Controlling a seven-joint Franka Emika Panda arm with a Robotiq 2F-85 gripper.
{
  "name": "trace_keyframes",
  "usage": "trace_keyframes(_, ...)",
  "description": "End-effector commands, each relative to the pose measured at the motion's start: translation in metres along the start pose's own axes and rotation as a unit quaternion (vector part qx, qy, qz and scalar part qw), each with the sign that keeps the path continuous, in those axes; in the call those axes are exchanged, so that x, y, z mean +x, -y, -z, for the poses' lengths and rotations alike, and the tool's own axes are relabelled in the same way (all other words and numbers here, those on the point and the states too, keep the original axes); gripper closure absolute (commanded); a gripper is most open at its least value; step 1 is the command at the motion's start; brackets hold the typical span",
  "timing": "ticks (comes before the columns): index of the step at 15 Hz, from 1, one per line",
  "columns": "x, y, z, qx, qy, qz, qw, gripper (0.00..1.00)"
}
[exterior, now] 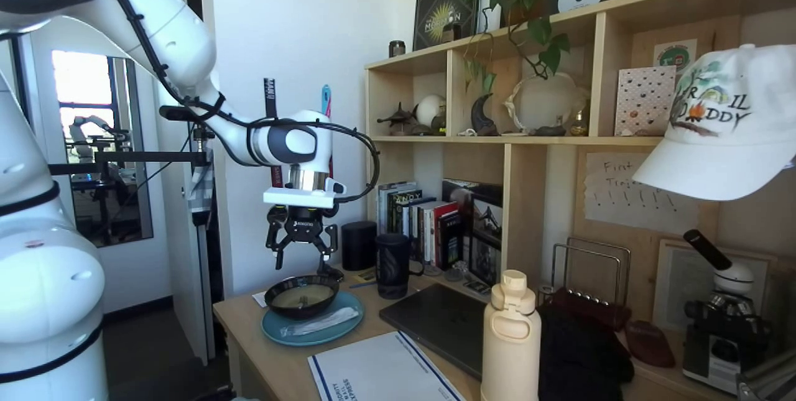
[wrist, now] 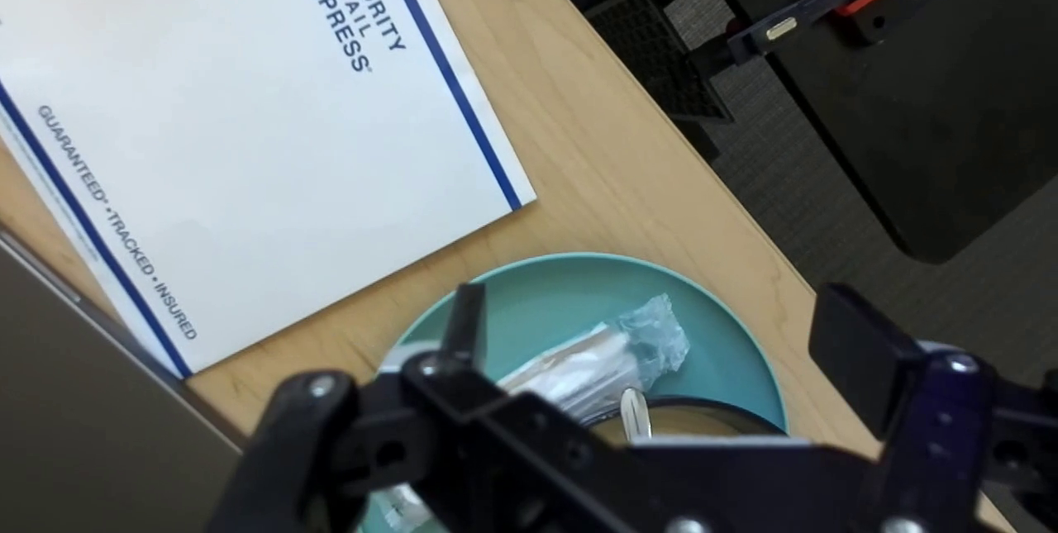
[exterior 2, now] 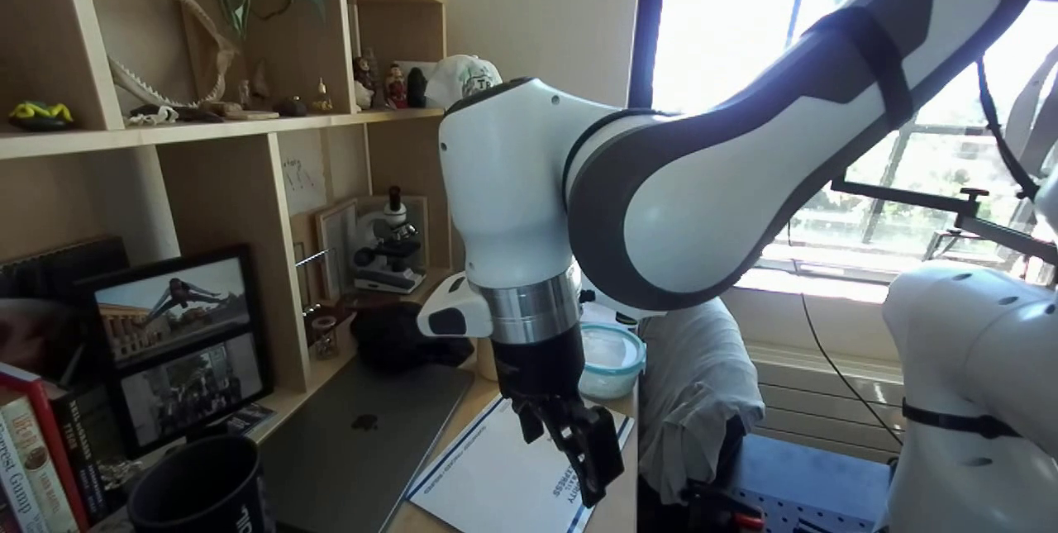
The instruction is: Pick up the fork from the bowl and put it on the plate under the bowl
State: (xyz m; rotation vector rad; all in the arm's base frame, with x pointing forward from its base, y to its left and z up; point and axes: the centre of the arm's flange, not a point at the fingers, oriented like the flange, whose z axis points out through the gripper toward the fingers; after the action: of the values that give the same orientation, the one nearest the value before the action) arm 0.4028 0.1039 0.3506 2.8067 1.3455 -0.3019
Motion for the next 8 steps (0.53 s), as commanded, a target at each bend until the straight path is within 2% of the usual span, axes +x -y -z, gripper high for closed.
trace_keyframes(1, 0.001, 0.000, 0.000, 0.000, 0.000, 0.001, 1.0000, 0.00)
trace_keyframes(4, 0.007, -0.001, -0.003, -0.001, -0.003, 0.002, 1.0000, 0.00)
trace_keyframes(8, 0.049, 0.006, -0.003, -0.031, -0.014, 0.038, 0.9987, 0.00)
